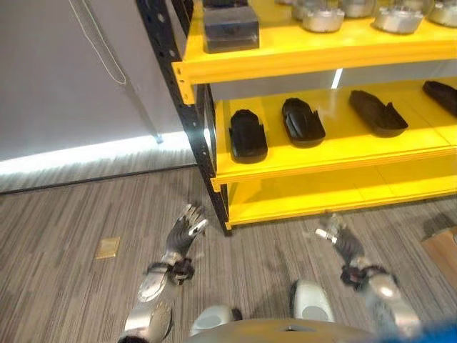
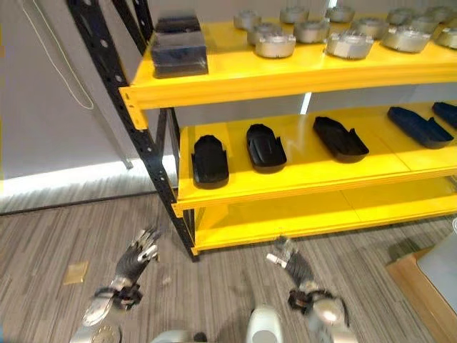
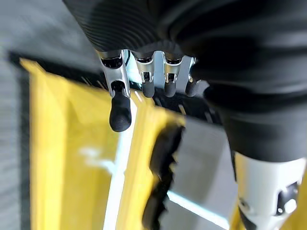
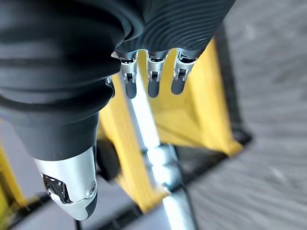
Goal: Move parts from the plastic box to the shelf.
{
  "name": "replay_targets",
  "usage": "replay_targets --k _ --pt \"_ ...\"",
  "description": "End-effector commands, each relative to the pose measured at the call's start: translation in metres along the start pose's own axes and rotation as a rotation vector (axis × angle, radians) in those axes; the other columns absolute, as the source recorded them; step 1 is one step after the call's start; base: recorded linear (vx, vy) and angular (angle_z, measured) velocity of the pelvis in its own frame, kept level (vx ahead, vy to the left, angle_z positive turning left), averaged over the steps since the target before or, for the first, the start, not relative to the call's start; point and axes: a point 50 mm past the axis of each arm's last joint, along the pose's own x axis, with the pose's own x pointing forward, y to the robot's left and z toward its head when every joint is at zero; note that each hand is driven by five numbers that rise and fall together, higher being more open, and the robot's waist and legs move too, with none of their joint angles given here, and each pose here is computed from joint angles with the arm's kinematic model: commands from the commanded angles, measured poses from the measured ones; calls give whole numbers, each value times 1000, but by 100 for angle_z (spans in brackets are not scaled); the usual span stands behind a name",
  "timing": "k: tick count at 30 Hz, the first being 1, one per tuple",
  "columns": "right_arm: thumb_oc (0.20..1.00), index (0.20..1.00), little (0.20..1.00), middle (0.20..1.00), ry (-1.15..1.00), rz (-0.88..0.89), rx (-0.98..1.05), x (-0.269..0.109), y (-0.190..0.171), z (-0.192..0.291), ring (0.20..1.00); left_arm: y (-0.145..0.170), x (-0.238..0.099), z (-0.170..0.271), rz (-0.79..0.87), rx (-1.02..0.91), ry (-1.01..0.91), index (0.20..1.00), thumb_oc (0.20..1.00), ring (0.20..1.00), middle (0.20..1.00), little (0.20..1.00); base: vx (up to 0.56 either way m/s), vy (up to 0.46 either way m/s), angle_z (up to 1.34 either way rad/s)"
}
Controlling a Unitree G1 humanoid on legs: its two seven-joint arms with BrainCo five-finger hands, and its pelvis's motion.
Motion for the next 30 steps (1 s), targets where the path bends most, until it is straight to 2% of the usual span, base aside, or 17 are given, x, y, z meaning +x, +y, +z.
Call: replay_targets --k 1,9,30 --pt "1000 1000 1000 1000 -140 55 11 6 10 26 1000 0 2 34 -55 53 -140 1000 1000 1000 1000 1000 225 -257 25" --pt "1000 1000 1000 1000 -116 61 -15 1 1 25 1000 -5 1 28 -75 16 -128 1000 1000 1000 1000 1000 143 -263 18" --pt "1000 1000 1000 1000 -160 80 -62 11 1 42 1000 -18 12 38 -114 30 -168 1000 1000 1000 1000 1000 23 -66 -3"
